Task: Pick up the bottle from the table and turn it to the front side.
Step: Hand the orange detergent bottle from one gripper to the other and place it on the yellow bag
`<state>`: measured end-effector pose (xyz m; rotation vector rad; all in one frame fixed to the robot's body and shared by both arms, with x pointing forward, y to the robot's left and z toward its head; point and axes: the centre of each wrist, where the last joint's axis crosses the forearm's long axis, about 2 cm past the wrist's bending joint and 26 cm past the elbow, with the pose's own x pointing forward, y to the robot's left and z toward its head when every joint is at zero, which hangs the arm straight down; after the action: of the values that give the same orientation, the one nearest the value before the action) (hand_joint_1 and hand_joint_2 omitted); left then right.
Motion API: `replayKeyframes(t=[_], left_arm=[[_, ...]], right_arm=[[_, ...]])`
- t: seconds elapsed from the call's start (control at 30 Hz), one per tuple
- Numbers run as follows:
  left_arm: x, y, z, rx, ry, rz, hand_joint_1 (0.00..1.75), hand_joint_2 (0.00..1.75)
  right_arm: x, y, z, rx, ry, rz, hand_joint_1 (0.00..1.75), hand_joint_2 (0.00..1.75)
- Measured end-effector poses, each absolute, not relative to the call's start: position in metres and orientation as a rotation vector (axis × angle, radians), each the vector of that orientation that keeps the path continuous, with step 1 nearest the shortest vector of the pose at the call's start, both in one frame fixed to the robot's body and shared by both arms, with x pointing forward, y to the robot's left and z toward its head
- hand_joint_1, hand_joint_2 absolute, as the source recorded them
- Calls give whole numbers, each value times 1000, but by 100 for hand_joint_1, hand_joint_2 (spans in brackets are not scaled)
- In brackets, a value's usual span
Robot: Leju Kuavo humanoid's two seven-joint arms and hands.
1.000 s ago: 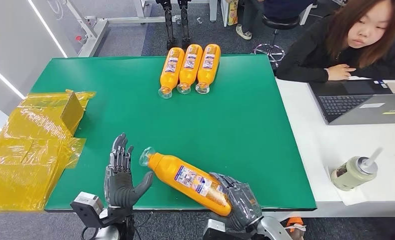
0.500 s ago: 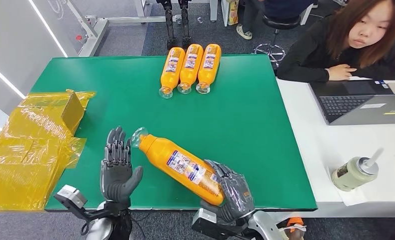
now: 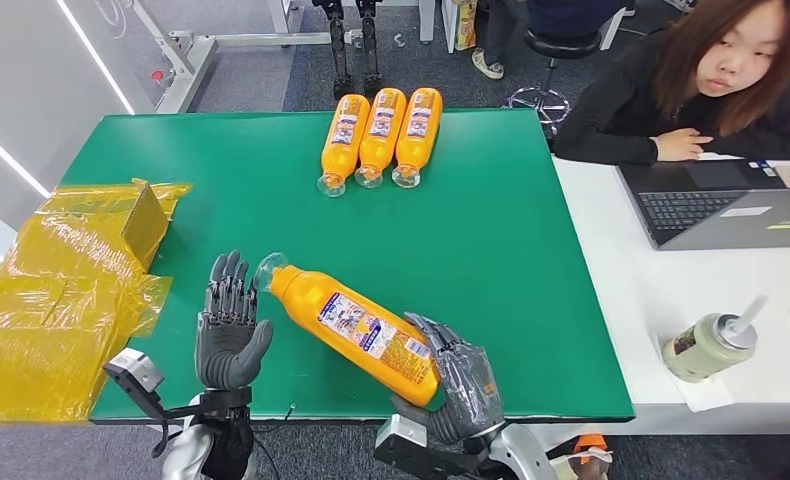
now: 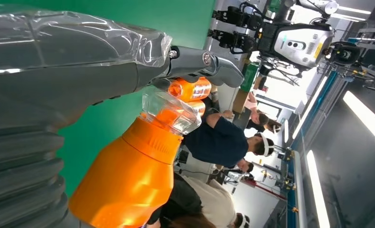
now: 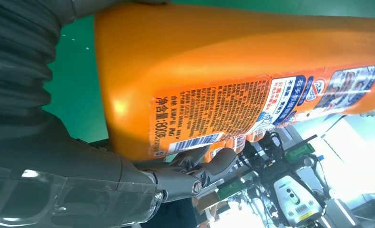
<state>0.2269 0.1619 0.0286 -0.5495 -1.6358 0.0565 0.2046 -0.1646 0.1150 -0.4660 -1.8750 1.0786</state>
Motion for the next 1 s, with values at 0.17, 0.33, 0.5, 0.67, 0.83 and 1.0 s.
replayKeyframes(t=[0.17,0.33,0.5,0.67,0.83,1.0], left_arm=[[231,166,26,-520,-1631,60,0,175],[245,177,23,-413,-1653,80,0,175],[258,195,20,-217,-1707,26,0,175],[269,214,25,32,-1784,-102,0,175],[281,239,42,180,-1838,-148,0,175],[284,250,46,205,-1853,-132,0,175]], right_arm=[[205,-163,117,-459,-1892,1070,175,175],[210,-160,122,-457,-1914,1061,175,175],[213,-159,124,-460,-1920,1056,175,175],[215,-159,125,-454,-1920,1043,175,175],[222,-159,126,-427,-1928,1030,175,175],[227,-160,127,-424,-1936,1035,175,175]])
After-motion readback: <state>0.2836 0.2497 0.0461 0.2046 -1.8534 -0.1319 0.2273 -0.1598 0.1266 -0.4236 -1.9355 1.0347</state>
